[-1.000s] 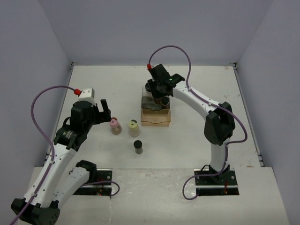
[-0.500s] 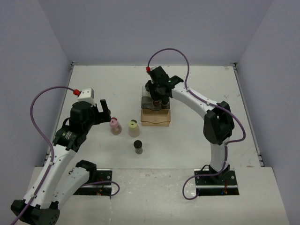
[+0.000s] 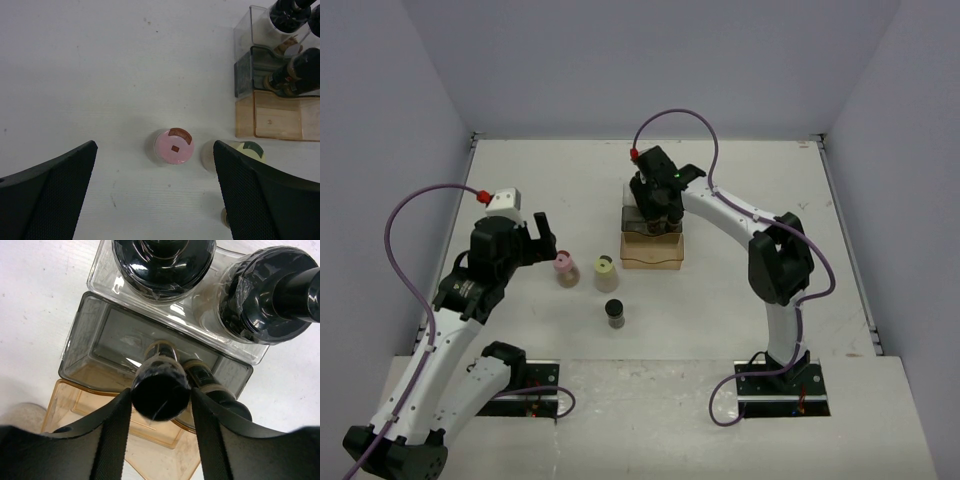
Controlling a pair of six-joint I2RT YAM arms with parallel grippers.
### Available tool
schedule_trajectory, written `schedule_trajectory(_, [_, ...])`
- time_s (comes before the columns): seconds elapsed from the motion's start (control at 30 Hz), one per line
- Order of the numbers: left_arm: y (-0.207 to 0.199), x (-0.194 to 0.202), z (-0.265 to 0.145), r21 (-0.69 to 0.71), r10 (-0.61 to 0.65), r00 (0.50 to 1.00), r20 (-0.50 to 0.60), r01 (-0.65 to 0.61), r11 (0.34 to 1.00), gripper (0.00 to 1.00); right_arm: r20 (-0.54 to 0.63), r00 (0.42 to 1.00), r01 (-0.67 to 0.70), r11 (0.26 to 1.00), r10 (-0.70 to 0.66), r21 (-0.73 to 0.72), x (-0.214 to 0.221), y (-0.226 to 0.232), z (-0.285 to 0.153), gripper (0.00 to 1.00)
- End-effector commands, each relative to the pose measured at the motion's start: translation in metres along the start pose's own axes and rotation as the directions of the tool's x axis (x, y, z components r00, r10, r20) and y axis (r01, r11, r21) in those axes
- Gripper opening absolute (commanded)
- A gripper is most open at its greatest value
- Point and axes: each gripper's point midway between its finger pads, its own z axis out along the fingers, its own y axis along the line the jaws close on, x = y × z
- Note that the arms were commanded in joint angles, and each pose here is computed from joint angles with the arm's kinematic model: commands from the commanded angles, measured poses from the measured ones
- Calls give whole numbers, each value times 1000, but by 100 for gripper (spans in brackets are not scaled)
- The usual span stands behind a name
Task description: Organize the condiment bottles
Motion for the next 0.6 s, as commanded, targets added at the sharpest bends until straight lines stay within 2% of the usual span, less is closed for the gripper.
schedule_trajectory(0.0, [-9,-12,-1,41,13,999,32,-14,999,100,22,1000,10,1000,-10,11,-6,-1,-1,57])
schedule_trajectory(0.1, [-10,-16,-3,39,17,999,31,-18,999,100,38,999,7,1000,-8,6,-11,-1,-10,63])
schedule_trajectory(0.3, [-14,-31,-16,61,8,998,65,-12,998,100,74,997,6,1000,-5,-13,-27,1,-30,64])
schedule_trajectory(0.43, [-28,-43,-28,133,12,997,76,-22,991,100,142,990,4,999,1,-37,-52,2,-61,64])
schedule_trajectory(0.57, [-48,-34,-26,243,47,999,22,-51,969,100,195,981,2,998,9,-58,-71,3,-91,65])
